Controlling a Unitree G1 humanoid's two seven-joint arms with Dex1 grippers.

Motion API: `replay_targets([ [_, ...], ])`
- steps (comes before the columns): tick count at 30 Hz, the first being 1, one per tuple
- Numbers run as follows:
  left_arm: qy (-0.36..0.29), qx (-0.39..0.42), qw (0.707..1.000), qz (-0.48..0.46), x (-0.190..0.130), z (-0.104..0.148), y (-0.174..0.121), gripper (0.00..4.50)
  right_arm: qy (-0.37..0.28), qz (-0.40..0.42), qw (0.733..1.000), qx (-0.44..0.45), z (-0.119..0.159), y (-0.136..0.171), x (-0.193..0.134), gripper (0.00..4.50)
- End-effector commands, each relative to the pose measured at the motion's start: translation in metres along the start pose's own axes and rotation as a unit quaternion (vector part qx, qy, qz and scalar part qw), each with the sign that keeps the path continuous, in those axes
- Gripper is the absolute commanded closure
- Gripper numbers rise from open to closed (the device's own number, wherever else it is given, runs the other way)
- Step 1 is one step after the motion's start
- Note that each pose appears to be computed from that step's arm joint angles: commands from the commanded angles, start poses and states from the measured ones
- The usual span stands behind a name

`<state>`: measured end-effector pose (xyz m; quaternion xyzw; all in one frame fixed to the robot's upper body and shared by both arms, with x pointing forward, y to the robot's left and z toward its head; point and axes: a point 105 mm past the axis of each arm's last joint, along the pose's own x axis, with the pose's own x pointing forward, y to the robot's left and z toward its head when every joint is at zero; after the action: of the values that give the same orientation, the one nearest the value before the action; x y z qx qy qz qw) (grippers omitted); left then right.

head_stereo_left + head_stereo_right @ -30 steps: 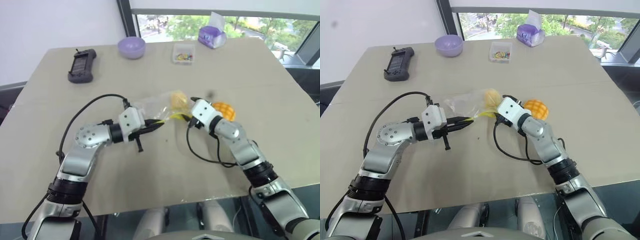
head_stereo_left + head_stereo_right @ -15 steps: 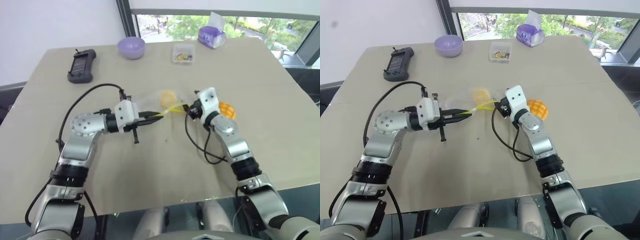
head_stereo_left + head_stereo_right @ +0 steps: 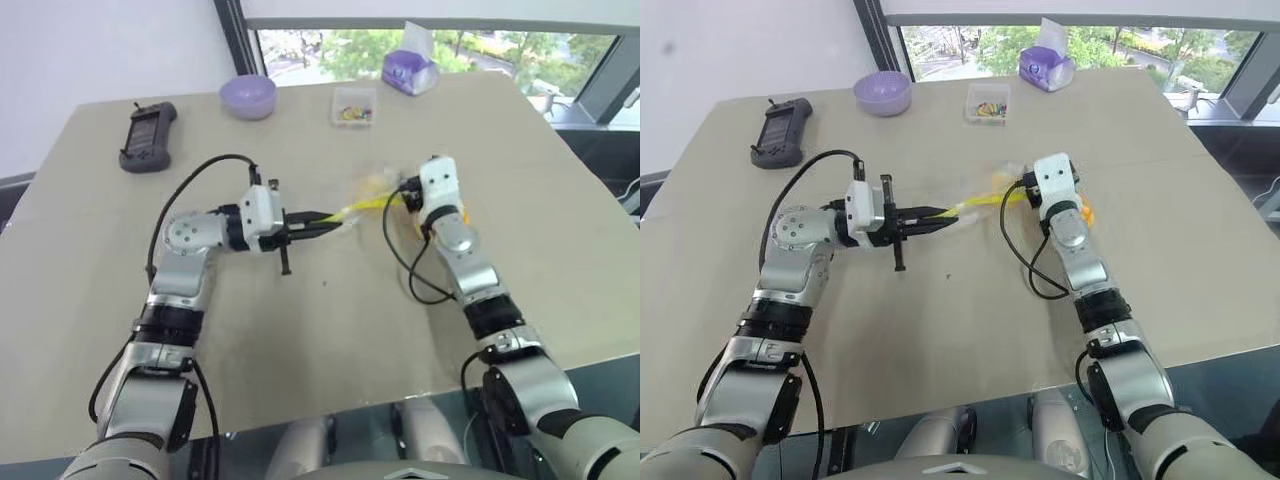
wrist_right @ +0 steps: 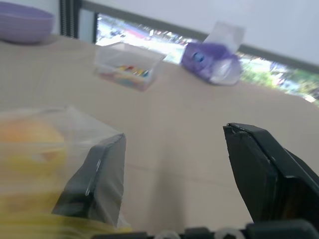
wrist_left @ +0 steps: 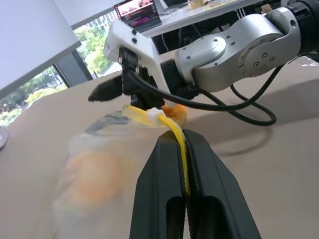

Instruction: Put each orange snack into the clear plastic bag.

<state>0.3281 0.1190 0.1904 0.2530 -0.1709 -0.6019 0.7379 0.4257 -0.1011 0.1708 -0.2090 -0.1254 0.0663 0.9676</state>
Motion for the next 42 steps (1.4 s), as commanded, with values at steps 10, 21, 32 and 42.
replay_targets([
  [10,0.053,-0.040,0.996,0.058,-0.028,-0.031,-0.013,4.50,0.032,0.144,0.980,-0.136,-0.018,0.025,-0.064,1.11],
  [21,0.070,-0.090,0.989,0.094,-0.033,-0.033,-0.026,4.50,0.046,0.213,0.959,-0.179,-0.023,0.032,-0.076,0.06],
  [32,0.064,-0.092,0.985,0.128,-0.006,-0.030,-0.022,4.50,-0.020,0.261,0.954,-0.147,0.028,0.016,-0.091,0.06],
  [42,0.063,-0.092,0.980,0.164,0.004,-0.026,-0.006,4.50,-0.021,0.270,0.959,-0.080,0.043,0.024,-0.087,0.06],
])
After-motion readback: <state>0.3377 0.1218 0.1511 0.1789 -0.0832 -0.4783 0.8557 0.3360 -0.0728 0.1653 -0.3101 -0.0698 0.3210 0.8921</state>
